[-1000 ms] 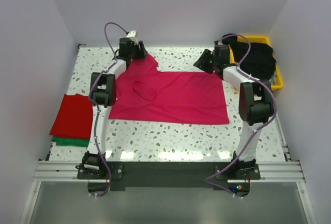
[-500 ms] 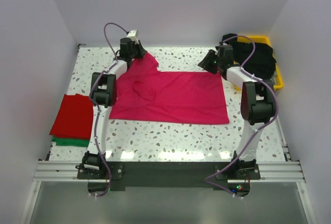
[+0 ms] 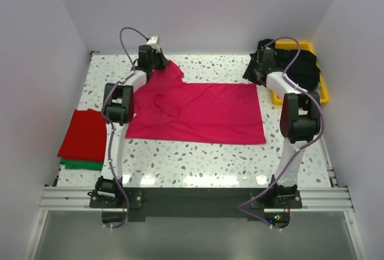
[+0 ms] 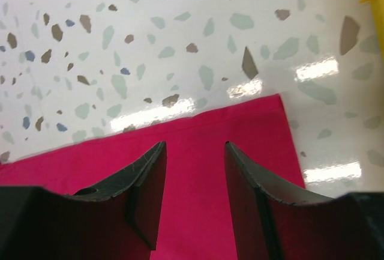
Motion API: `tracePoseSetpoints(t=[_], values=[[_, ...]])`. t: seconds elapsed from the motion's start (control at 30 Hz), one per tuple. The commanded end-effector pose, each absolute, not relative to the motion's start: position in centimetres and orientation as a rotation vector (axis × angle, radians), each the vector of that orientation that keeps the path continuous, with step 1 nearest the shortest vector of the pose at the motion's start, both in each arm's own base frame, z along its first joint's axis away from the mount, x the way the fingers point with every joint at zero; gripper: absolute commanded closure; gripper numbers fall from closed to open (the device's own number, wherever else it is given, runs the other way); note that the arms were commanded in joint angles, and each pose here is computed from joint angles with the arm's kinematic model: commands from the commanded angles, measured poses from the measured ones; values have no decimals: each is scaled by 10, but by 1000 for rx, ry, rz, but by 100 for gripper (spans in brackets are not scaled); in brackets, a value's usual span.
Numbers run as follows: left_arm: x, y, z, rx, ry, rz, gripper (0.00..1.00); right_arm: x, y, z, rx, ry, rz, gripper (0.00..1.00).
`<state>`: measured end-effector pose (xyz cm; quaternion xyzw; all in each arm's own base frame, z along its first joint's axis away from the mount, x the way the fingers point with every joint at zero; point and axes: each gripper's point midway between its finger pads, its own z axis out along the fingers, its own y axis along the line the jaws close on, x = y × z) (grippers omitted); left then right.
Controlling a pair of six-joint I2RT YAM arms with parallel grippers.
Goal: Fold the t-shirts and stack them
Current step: Fold the tshirt
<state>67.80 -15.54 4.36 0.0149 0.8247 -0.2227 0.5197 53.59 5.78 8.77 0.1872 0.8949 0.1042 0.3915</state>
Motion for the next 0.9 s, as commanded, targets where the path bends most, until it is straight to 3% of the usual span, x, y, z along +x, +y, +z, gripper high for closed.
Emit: tracePoseSetpoints(t=[0.0,0.33,0.87], values=[[687,-162,140,92,1771,-557,99,540,29,89,466,2282,64,53],[682,-164,158,92,1740,-585,100,551,2,57,507,2304,-42,63],[676,-165,167,76,1722,-610,100,567,-1,41,550,2291,25,64]])
